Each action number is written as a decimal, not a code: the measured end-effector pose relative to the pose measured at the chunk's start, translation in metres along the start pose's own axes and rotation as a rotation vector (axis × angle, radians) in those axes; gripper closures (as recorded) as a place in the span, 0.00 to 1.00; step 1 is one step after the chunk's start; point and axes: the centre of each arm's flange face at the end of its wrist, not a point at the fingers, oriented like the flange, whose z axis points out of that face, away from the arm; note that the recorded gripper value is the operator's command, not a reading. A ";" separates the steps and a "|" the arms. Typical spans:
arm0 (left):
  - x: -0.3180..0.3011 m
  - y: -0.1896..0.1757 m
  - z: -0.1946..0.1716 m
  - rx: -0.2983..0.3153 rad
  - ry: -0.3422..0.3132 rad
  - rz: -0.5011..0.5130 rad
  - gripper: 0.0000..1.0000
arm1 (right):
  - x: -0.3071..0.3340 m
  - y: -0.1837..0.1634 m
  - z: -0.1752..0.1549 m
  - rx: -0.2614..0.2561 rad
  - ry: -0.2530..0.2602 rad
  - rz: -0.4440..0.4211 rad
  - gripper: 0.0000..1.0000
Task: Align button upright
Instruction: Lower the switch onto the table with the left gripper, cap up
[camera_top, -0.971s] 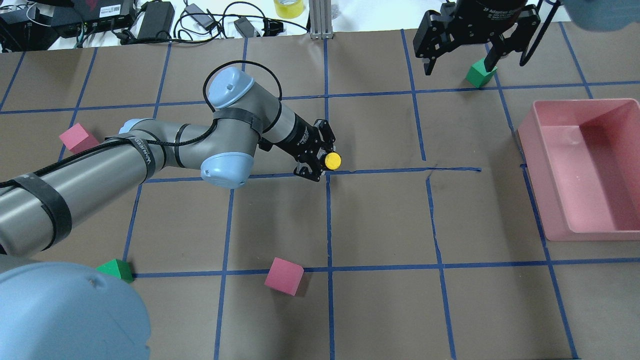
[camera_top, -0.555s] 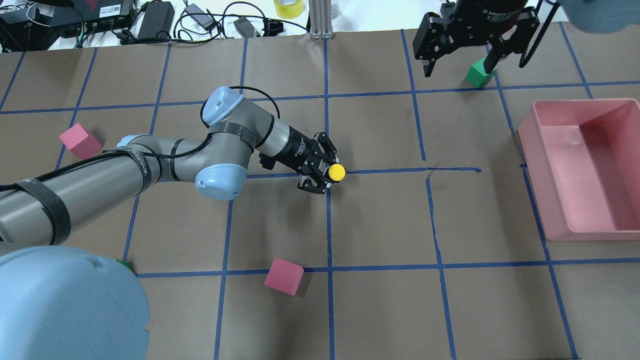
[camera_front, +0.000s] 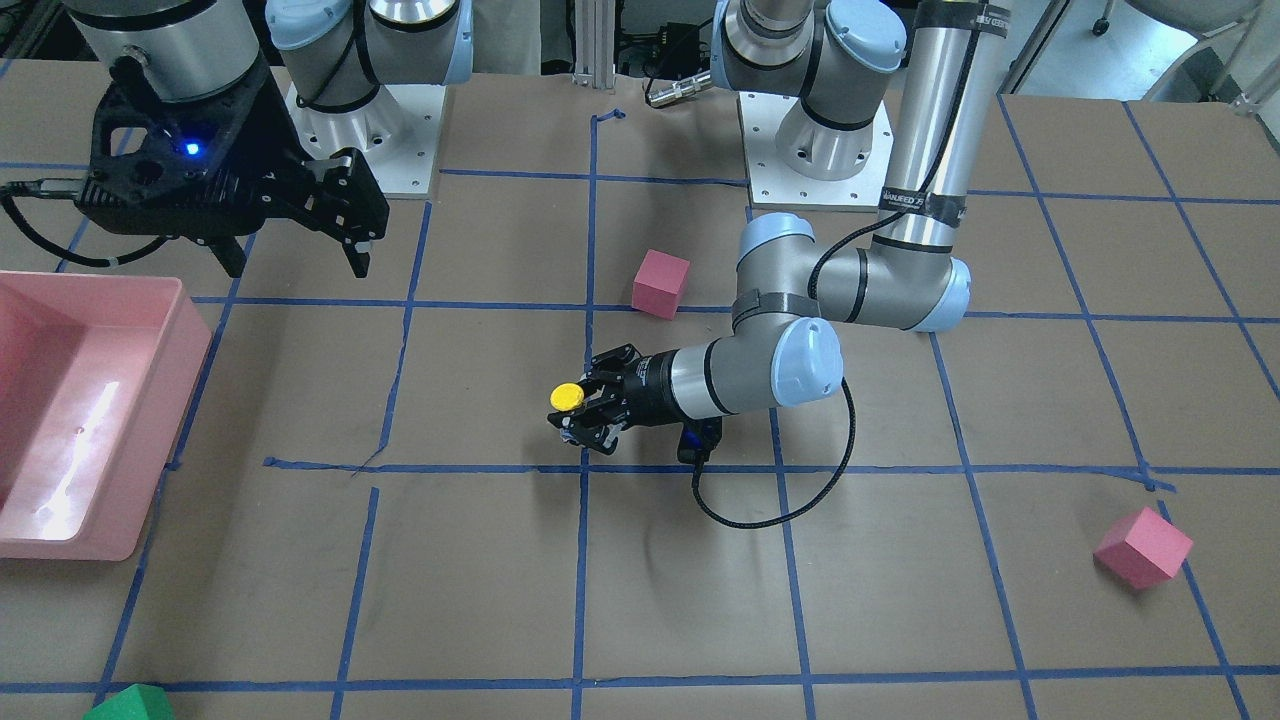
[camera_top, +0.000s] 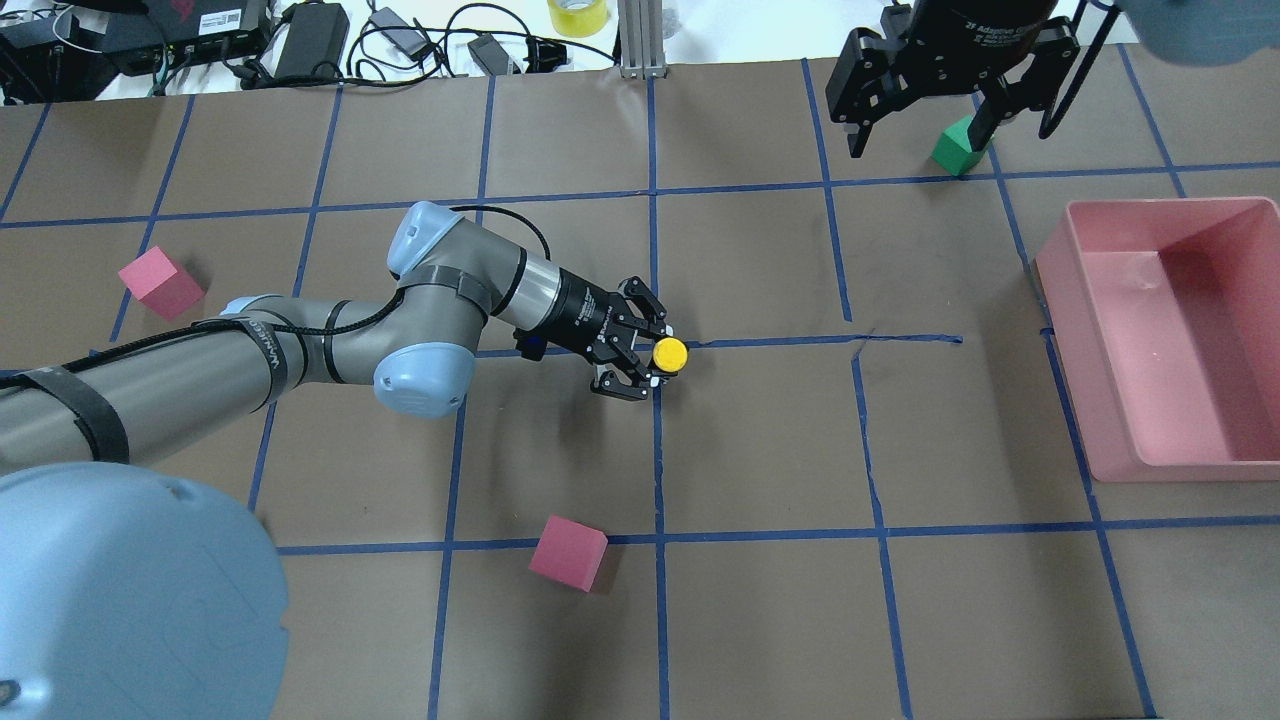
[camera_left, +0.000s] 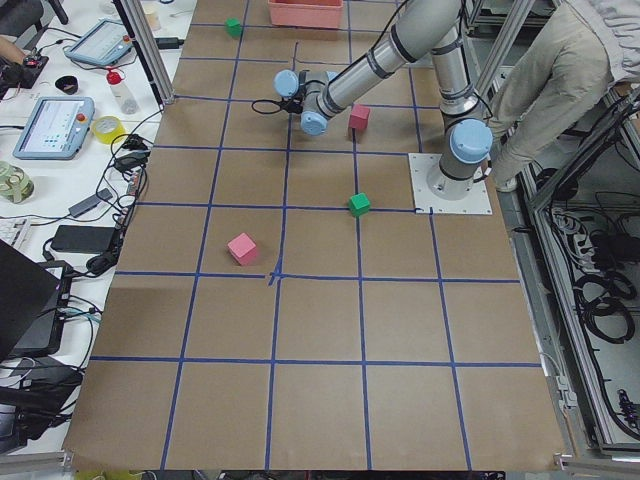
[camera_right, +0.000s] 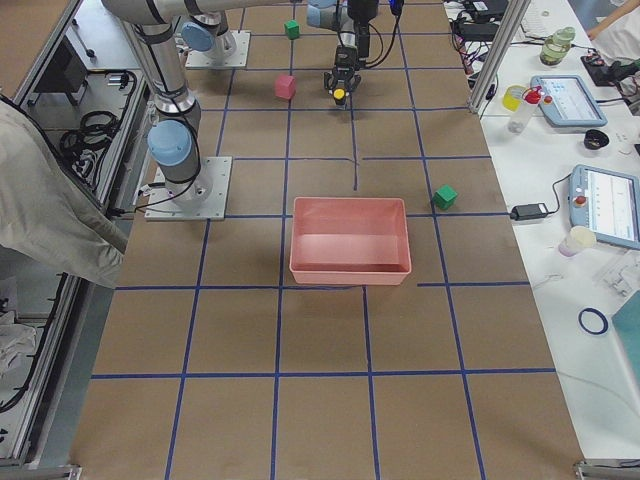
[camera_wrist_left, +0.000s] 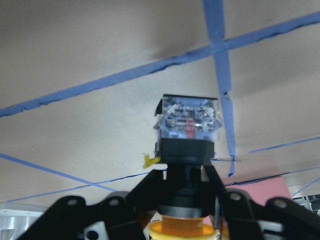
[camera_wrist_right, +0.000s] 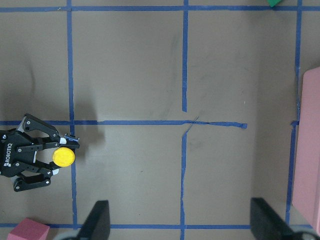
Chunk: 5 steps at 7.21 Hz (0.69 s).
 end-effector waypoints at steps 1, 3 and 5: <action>0.000 -0.003 -0.001 0.000 0.001 -0.010 0.80 | 0.000 0.000 0.001 -0.003 0.000 0.000 0.00; 0.000 -0.013 -0.005 0.000 0.005 -0.033 0.07 | 0.000 0.000 0.001 -0.005 0.000 0.000 0.00; 0.000 -0.020 -0.002 0.001 0.001 -0.046 0.00 | 0.000 0.000 0.001 -0.005 0.000 0.000 0.00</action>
